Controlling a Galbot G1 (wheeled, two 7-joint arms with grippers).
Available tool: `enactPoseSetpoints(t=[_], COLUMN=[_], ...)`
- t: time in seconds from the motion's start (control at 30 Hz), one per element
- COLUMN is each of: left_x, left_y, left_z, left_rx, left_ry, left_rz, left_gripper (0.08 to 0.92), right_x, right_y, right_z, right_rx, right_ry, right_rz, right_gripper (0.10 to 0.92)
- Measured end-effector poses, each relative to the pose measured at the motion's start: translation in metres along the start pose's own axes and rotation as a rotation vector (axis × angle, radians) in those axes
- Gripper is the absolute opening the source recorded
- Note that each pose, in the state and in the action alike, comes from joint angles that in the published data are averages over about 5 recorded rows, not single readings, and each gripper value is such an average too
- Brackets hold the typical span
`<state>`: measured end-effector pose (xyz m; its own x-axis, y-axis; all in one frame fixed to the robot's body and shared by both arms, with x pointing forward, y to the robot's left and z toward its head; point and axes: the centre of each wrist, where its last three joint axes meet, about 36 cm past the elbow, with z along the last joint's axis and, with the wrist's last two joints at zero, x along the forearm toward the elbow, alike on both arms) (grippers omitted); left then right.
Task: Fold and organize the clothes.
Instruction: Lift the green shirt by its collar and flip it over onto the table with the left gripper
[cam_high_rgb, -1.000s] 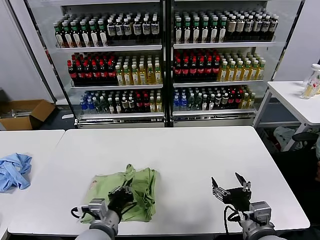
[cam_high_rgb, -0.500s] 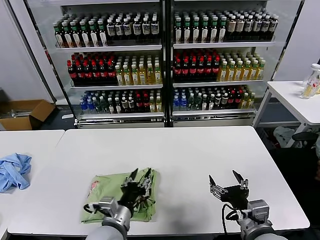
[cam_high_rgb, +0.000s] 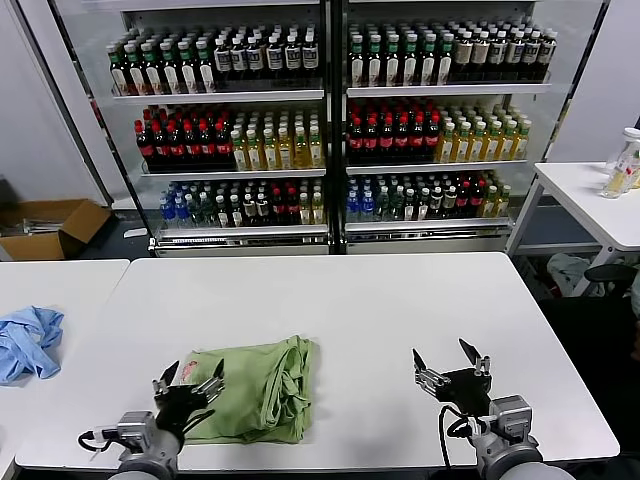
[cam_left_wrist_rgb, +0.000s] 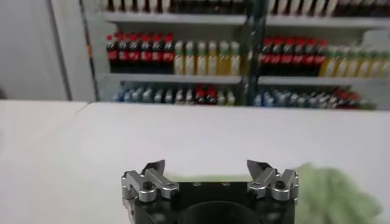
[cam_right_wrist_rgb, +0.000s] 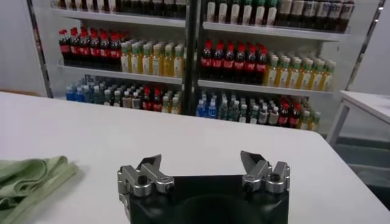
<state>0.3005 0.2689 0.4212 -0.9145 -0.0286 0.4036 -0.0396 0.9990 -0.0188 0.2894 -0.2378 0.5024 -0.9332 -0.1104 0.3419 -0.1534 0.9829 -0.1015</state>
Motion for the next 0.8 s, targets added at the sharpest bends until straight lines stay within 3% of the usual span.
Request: enactPoseSetpoints(t=[0.2, 0.43, 0.8], left_x=[-0.008, -0.018, -0.026], left_y=[0.022, 0.037, 0.050], left_z=[0.012, 0.022, 0.033], left_rx=[0.020, 0.065, 0.158], left_ry=[0.051, 0.092, 0.124], left_rz=[-0.021, -0.006, 0.039], left_gripper=[0.823, 0.793, 0.482], right_x=[-0.003, -0.005, -0.007], right_y=[0.000, -0.002, -0.003], right_z=[0.001, 0.000, 0.001], right_rx=[0.001, 0.000, -0.007], right_ry=[0.003, 0.001, 0.004], right_rz=[-0.003, -0.001, 0.004], right_gripper=[0.823, 0.823, 0.823])
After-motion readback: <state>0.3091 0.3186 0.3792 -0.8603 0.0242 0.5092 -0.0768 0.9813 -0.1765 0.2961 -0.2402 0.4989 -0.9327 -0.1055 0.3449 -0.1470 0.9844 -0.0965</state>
